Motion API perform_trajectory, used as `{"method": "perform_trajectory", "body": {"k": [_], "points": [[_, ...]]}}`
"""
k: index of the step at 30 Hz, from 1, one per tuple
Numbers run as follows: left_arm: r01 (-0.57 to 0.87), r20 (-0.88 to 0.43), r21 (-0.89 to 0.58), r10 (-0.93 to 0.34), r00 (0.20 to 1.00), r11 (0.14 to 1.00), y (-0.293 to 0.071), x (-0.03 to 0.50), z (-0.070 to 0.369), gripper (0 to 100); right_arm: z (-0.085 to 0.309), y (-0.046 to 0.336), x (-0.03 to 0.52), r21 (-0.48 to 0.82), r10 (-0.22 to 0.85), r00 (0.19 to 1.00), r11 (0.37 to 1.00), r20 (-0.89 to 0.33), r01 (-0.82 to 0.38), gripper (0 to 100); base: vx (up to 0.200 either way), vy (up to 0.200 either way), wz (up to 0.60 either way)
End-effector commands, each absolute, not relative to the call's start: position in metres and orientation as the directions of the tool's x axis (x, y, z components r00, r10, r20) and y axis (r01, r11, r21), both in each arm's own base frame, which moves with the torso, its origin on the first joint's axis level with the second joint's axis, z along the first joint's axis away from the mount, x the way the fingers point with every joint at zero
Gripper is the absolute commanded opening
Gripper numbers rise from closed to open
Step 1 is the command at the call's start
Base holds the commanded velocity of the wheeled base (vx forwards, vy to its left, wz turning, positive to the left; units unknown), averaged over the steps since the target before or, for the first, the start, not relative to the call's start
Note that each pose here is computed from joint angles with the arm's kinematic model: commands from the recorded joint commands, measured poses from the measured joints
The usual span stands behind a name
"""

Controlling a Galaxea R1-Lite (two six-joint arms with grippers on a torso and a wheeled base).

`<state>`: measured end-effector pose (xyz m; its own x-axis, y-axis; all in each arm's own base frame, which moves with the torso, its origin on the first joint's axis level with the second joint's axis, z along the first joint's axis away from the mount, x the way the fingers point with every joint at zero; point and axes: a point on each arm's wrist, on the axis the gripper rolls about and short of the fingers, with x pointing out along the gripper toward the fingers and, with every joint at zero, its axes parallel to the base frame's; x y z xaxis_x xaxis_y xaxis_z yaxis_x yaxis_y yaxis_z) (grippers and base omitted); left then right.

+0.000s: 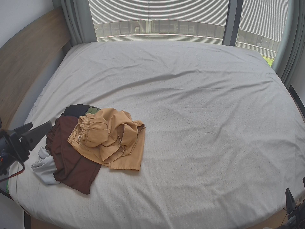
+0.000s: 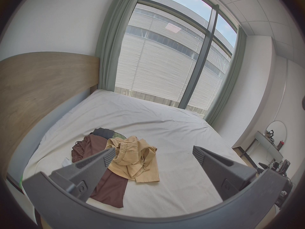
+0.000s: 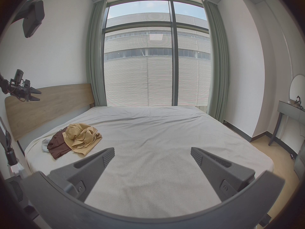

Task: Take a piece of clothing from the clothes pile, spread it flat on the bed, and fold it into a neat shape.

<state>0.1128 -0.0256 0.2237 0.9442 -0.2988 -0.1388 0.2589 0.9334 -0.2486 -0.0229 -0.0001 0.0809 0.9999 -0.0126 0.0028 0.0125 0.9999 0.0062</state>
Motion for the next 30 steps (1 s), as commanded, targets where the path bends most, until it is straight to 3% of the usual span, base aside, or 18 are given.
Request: {"method": "perform_trajectory", "body": {"k": [1,20,30], "points": [[0.245,-0.224,-0.263,-0.306,0.925,0.933,-0.031,0.157,0.211,100,0.076,0.0,-0.023,0.006,-0.014,1.0,1.0,0.002,0.014,100,0.0,0.0,0.0],[0.245,-0.352,-0.337,-0.363,0.863,0.909,-0.017,0.23,0.16,100,0.076,0.0,-0.023,0.006,-0.014,1.0,1.0,0.002,0.014,100,0.0,0.0,0.0],[0.229,-0.322,-0.34,-0.341,0.883,0.912,-0.007,0.261,0.141,100,0.076,0.0,-0.023,0.006,-0.014,1.0,1.0,0.002,0.014,100,0.0,0.0,0.0]]}}
